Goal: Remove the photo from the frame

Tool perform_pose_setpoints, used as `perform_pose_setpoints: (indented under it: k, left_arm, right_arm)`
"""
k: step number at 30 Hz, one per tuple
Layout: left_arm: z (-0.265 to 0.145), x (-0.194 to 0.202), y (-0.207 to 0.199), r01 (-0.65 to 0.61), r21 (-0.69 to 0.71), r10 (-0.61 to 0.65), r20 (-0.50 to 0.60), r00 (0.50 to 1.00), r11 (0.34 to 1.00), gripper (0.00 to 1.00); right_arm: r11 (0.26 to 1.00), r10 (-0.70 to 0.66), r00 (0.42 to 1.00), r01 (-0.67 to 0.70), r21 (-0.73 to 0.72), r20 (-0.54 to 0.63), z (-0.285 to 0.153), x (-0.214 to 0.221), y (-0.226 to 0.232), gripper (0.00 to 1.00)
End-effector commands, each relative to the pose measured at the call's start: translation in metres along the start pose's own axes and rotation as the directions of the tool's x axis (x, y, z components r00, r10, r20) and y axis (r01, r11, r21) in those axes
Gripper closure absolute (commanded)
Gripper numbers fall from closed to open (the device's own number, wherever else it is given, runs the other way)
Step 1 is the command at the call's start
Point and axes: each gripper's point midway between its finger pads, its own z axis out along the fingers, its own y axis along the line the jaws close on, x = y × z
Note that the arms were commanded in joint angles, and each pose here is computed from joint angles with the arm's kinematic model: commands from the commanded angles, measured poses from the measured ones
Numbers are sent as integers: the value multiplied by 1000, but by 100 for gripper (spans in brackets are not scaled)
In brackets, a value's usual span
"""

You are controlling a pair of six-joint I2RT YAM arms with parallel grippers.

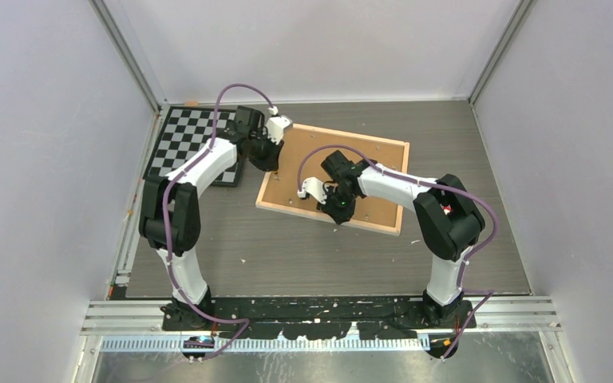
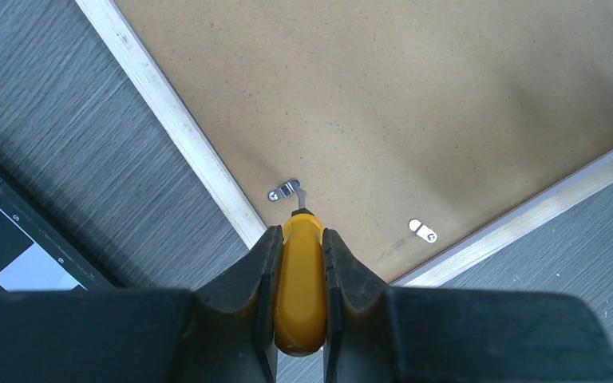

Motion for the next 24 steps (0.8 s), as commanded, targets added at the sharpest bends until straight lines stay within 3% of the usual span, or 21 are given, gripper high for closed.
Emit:
perform_pose_setpoints:
  k: [1,5,8,12,15,19,24]
  left_arm:
    - [4,-9,-14,8,64,-9,17,1000,998,100]
    - [-8,-23,-16,12,74,-15,49,999,997,100]
    - [-16,-34,-17,20,77,-25,70,997,997,100]
    - [-32,-50,-17,27,79,-34,90,995,997,100]
    - [-46,-49,-19,-2,77,-4,74,997,997,100]
    - [-71,-40,-16,-32,45,30,25,999,998,100]
    - [-112,1,-8,-52,38,57,-163,985,998,100]
  right_arm:
    - [999,30,994,-32,-20,-104,6,25,4,99]
    - [999,34,995,-36,-25,-89,2,19,2,97]
    - [999,39,997,-41,-21,-61,-4,9,0,83]
    - [998,61,998,-61,-6,-5,-19,-14,-6,56]
    - [997,70,997,-70,10,43,-34,-31,-13,41]
    - [995,74,991,-81,59,108,-56,-52,-23,15]
    - [976,107,973,-142,163,204,-88,-77,-50,1]
